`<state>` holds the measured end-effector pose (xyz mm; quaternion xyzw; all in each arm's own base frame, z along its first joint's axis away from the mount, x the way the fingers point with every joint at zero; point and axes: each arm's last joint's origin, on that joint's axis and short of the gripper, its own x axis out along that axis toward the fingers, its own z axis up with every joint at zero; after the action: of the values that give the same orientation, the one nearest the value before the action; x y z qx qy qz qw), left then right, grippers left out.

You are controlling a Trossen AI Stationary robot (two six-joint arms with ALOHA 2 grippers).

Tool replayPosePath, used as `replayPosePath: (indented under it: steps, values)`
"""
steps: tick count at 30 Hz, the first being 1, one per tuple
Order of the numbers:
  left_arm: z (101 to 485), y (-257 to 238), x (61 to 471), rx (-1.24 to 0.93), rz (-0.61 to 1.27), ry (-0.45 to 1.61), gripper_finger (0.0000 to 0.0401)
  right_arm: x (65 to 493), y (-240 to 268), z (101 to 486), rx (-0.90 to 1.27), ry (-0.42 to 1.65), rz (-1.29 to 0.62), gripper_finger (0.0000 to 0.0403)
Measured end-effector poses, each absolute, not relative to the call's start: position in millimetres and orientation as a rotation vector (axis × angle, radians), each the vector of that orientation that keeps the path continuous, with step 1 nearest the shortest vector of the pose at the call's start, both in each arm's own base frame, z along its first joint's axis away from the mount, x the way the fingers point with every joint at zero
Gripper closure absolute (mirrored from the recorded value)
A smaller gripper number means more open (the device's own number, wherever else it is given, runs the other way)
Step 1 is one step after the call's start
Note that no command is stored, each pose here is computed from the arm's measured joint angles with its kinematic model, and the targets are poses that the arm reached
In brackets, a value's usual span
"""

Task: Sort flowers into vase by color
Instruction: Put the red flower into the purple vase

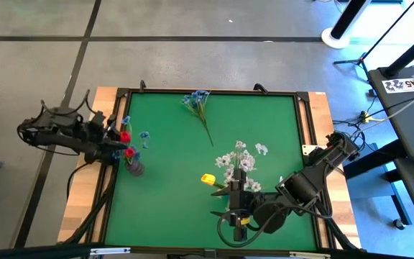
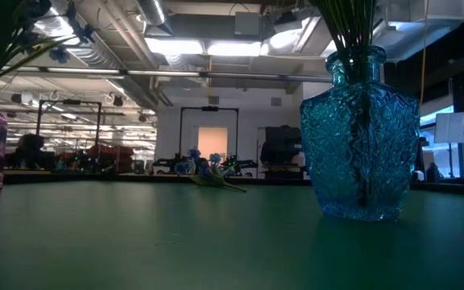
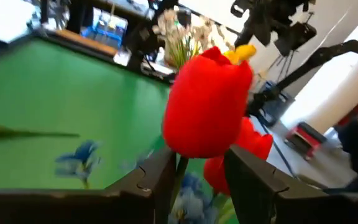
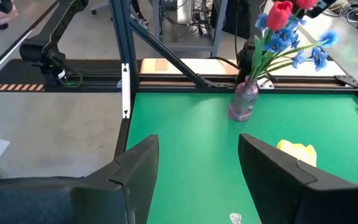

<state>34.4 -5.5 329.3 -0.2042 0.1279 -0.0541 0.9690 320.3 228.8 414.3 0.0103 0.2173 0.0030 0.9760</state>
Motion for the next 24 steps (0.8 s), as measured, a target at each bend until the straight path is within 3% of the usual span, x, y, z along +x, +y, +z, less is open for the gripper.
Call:
replayPosePath:
  steps: [9,15,24]
  values:
    - [310,-4,28,-0.565,-0.014,0.473,0.0285,320,229,414,0.021,0.443,0.01,0.0182]
    - [320,-4,20,-0.621,-0.021,0.457,0.0266,320,229,414,0.021,0.443,0.01,0.0182]
    - [324,1,-9,-0.813,0.1,0.603,0.0246,320,229,414,0.023,0.44,0.01,0.0182]
